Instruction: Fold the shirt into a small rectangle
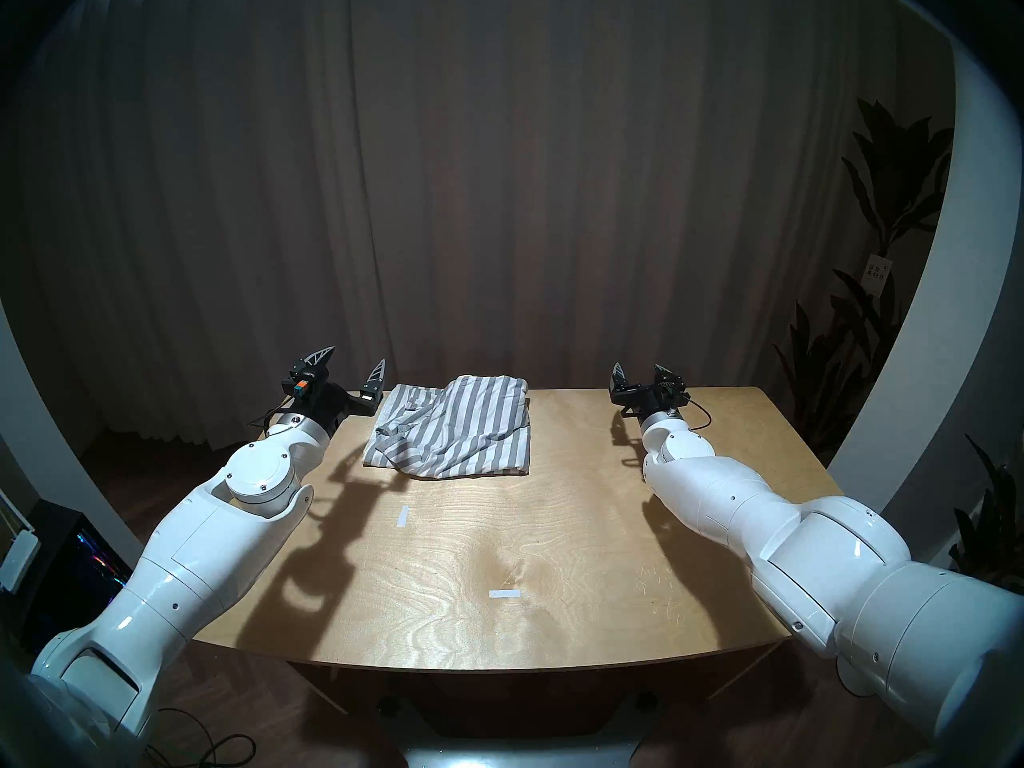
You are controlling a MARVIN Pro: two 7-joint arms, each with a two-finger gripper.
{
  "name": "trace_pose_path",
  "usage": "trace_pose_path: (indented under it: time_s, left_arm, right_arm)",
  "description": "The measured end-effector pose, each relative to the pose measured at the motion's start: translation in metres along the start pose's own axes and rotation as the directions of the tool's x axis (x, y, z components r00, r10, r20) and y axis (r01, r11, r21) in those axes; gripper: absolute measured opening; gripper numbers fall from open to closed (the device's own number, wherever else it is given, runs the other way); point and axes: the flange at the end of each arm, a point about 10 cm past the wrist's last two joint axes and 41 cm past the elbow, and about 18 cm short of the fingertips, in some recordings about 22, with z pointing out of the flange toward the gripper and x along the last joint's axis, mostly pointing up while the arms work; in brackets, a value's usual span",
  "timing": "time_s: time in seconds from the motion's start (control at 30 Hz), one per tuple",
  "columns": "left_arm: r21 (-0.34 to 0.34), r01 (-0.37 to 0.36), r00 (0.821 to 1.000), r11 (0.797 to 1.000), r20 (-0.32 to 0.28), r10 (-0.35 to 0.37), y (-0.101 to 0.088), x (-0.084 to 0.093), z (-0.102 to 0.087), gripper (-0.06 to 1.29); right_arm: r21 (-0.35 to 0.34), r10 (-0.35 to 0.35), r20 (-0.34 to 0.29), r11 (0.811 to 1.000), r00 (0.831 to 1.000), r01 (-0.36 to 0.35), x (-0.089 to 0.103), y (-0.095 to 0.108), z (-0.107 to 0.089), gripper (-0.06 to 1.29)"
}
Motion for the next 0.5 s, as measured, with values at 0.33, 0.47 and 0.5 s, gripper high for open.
trace_pose_path:
  time_s: [0.33, 0.47, 0.5]
  left_arm:
    - [-0.014, 0.068, 0.998, 0.998, 0.010, -0.068, -0.001, -0.006, 0.002, 1.25]
    - [-0.021, 0.094, 0.996, 0.995, 0.011, -0.093, -0.001, -0.007, 0.003, 1.25]
    - [-0.022, 0.098, 0.995, 0.995, 0.012, -0.098, -0.001, -0.007, 0.003, 1.25]
  right_arm:
    - [-0.022, -0.021, -0.023, 1.000, 1.000, 0.020, 0.009, 0.003, 0.004, 1.21]
    - [-0.029, -0.028, -0.030, 0.999, 0.999, 0.027, 0.013, 0.003, 0.005, 1.21]
    - [-0.030, -0.030, -0.031, 0.999, 0.999, 0.029, 0.013, 0.003, 0.005, 1.21]
